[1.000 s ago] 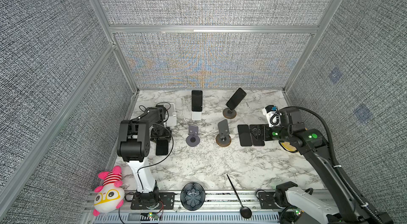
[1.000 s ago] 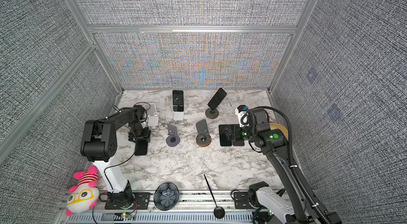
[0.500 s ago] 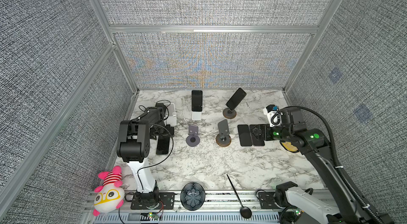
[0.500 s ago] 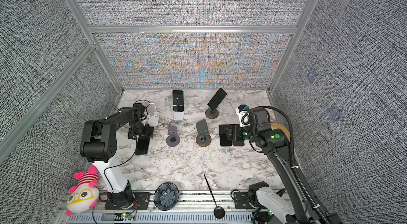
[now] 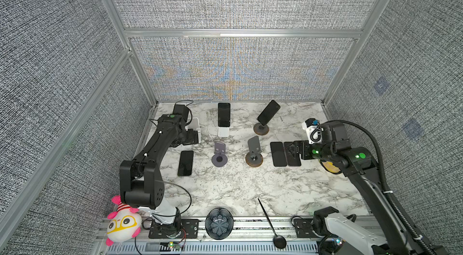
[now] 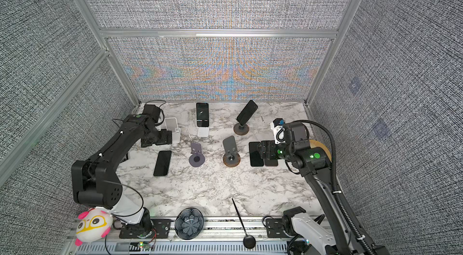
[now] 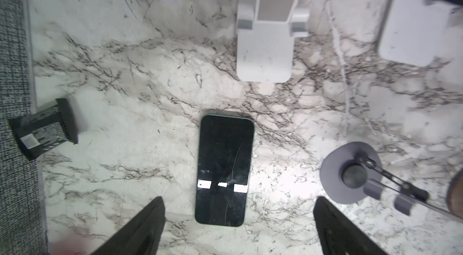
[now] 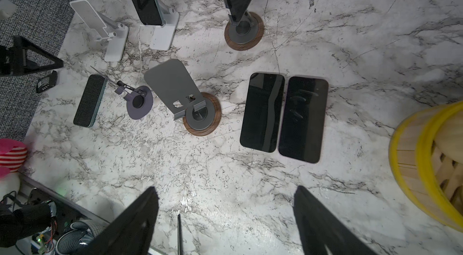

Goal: Remove the phone from the phone stand
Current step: Place the phone at the middle-left of the table, then remove the phone from the phone stand.

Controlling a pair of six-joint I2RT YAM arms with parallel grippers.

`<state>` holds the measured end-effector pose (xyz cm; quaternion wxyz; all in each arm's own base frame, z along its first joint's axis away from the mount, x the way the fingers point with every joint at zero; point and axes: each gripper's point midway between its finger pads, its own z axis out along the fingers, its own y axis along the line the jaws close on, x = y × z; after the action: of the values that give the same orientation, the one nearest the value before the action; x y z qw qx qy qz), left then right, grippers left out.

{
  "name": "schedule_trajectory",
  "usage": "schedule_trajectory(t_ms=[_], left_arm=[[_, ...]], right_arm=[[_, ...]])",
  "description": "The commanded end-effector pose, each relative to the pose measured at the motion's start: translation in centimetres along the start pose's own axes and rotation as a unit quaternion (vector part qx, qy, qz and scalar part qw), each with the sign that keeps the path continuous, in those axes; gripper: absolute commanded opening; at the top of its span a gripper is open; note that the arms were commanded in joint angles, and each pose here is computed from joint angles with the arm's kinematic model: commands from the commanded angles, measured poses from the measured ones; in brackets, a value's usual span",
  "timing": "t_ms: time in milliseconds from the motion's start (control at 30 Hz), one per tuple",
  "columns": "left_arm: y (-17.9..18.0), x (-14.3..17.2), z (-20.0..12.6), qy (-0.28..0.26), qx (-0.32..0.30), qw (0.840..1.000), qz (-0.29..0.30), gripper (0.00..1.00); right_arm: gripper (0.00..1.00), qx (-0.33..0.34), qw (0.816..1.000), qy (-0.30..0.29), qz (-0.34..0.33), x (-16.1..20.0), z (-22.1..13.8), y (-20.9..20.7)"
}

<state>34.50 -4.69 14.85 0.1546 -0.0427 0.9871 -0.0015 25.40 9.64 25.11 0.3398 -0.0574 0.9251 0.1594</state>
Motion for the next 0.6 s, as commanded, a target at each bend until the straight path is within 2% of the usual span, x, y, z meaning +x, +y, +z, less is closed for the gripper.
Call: schedule_trajectory(t_ms=[0, 133, 233, 300, 433, 567], left_arm=[[-0.6, 0.4, -2.5, -0.014, 0.001, 1.000, -0.001, 0.94], [-3.9, -0.8, -5.9, -0.072, 0.051, 0.996, 0.017, 0.94], [-6.9, -1.8, -8.1, -0.116, 0.105, 0.987, 0.038, 0.93], [-8.7, -2.5, -9.2, -0.144, 0.134, 0.979, 0.046, 0.92], [-11.9, -4.0, -10.0, -0.181, 0.185, 0.965, 0.052, 0.92], [-14.9, -5.5, -9.4, -0.197, 0.203, 0.957, 0.061, 0.93]], right_arm=[[0.86, 0.015, 1.000, -0.006, 0.002, -0.2, -0.2, -0.6], [0.87, 0.025, 0.999, -0.017, 0.011, -0.2, -0.3, -1.1], [0.91, 0.023, 0.999, -0.021, 0.015, 0.1, -0.2, -1.3], [0.99, 0.028, 0.999, -0.029, 0.018, 0.2, -0.2, -1.5], [0.99, 0.046, 0.997, -0.057, 0.020, 0.4, -0.7, -2.3], [0.99, 0.050, 0.996, -0.073, 0.018, 0.3, -1.3, -2.4]])
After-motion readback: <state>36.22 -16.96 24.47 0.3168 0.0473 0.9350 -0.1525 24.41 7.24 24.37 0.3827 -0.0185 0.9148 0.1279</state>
